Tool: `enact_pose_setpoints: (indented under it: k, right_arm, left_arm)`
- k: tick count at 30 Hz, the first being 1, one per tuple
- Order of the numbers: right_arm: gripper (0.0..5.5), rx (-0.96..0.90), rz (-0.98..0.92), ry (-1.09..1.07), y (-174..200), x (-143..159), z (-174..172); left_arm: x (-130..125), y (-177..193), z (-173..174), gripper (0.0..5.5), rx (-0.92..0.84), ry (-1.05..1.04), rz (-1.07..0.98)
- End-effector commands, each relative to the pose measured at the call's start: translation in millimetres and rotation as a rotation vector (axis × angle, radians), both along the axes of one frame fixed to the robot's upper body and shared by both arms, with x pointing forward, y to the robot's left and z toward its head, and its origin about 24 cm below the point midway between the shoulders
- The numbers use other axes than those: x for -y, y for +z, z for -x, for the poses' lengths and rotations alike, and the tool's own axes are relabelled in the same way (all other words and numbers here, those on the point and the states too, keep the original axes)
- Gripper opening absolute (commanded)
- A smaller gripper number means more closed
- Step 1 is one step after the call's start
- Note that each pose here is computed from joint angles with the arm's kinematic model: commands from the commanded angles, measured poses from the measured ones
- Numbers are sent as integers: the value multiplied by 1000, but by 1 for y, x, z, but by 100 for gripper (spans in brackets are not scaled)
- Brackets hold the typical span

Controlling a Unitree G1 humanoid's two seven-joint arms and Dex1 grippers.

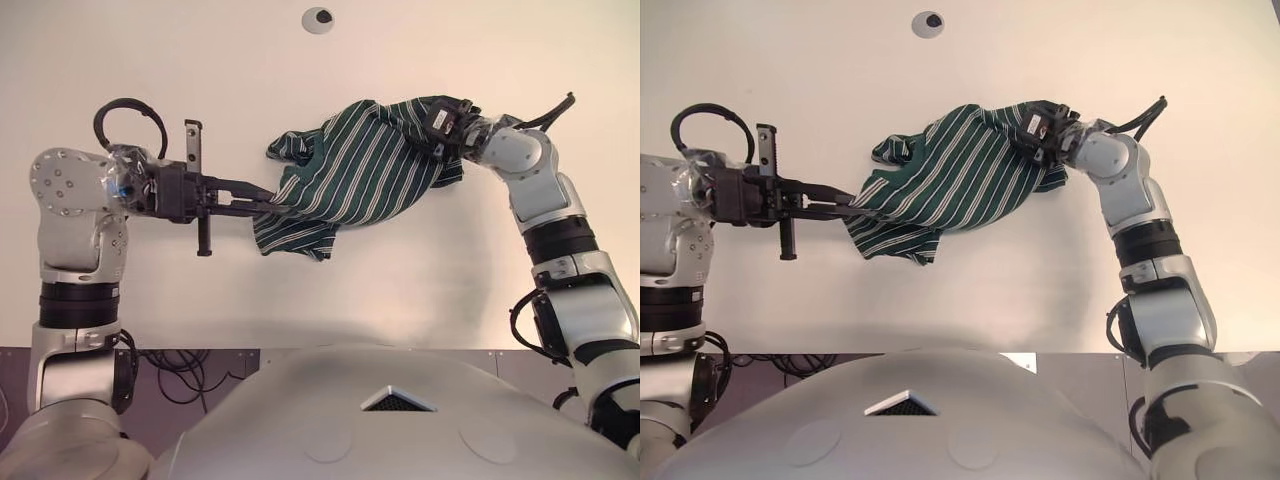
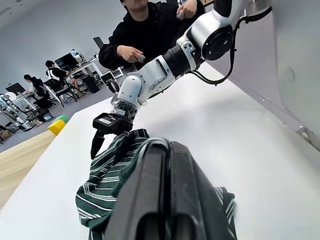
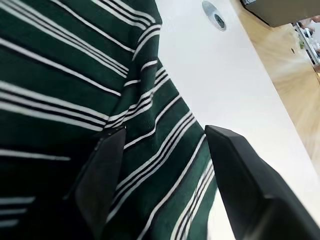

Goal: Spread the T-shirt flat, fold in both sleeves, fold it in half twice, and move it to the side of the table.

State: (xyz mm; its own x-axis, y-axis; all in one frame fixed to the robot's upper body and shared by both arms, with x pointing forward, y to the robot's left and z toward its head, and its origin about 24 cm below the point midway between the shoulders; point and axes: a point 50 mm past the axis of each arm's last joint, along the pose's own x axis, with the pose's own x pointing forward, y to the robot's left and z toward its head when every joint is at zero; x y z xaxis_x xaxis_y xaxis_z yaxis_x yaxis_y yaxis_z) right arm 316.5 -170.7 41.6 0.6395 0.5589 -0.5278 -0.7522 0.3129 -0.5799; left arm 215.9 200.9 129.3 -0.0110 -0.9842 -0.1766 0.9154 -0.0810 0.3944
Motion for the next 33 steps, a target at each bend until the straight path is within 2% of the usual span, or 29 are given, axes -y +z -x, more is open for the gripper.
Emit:
enact_pose_setpoints:
  k: [1,4,8,12,15,24,28,33]
  right_arm:
    - [291,-194,88,154,-19,8,39]
    - [291,-344,-46,196,-11,4,83]
    - [291,-437,-234,217,14,-11,124]
    - [291,-305,-354,90,48,-5,112]
    - [291,-303,-478,8,59,2,102]
    - [291,-511,-691,-42,40,-18,99]
    - [291,-608,-705,-44,26,-32,102]
    - [291,-627,-687,-130,8,-36,92]
  left_arm:
    - [-17,2,-18,4,110,140,-116]
    - [-40,10,-54,4,298,392,-203]
    - [-40,6,-64,4,346,408,-213]
    - [-30,-1,-54,4,299,306,-194]
    - [-25,-3,-47,4,256,248,-171]
    - [-23,-4,-42,4,221,205,-173]
    - [-22,-1,-41,4,227,204,-165]
    - [-18,1,-39,4,241,187,-162]
